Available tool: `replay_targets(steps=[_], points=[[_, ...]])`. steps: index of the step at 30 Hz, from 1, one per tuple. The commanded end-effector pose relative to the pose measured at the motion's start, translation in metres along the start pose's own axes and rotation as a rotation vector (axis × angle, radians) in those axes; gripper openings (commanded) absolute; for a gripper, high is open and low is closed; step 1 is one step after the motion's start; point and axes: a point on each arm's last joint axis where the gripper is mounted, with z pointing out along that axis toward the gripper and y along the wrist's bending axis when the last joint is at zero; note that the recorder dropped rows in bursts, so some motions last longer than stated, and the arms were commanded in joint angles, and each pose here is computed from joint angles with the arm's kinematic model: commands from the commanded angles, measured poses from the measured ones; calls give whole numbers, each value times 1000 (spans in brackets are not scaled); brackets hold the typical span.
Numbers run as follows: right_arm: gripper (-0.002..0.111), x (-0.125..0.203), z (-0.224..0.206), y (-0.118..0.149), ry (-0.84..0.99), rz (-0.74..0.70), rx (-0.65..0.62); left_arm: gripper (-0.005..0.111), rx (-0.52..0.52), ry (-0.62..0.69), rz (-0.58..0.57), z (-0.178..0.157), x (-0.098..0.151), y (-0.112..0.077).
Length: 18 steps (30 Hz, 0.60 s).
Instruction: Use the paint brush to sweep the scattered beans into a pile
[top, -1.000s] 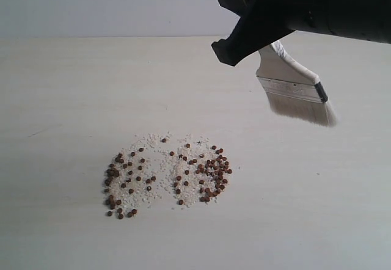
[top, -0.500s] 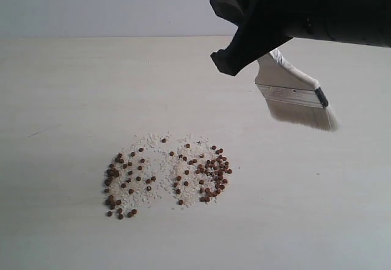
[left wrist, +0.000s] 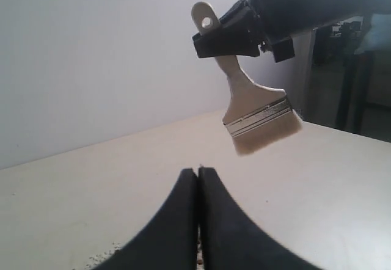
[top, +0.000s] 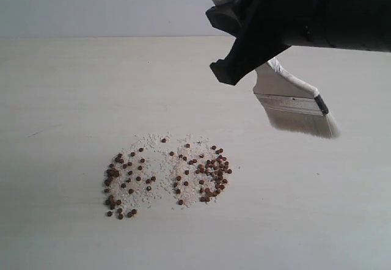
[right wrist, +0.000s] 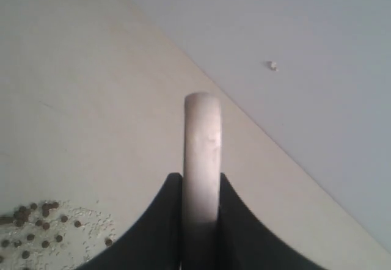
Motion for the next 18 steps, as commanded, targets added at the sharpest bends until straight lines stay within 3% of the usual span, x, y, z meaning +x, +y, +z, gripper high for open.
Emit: replay_targets(steps=[1, 4, 5, 6, 8, 9, 10, 12, 14, 18], points=[[0, -4, 5, -15, -121, 98, 144, 0, -6, -1, 1, 0, 1, 1], [0, 6, 16, -12, -259, 132, 117, 0, -8, -1, 1, 0, 1, 1], [0, 18, 17, -17, -279, 155, 167, 0, -8, -1, 1, 0, 1, 1], [0, 28, 17, -23, -276, 151, 230, 0, -8, -1, 1, 0, 1, 1], [0, 49, 9, -43, -281, 178, 506, 0, -8, -1, 1, 0, 1, 1], [0, 58, 3, -50, -274, 124, 656, 0, -8, -1, 1, 0, 1, 1], [0, 61, 1, -51, -283, 114, 691, 0, -8, -1, 1, 0, 1, 1], [0, 67, -1, -46, -328, 60, 691, 0, -8, -1, 1, 0, 1, 1], [0, 78, -1, -42, -351, 98, 693, 0, -9, -2, 1, 0, 1, 1], [0, 88, 5, -34, -393, 297, 601, 0, -9, -2, 1, 0, 1, 1]])
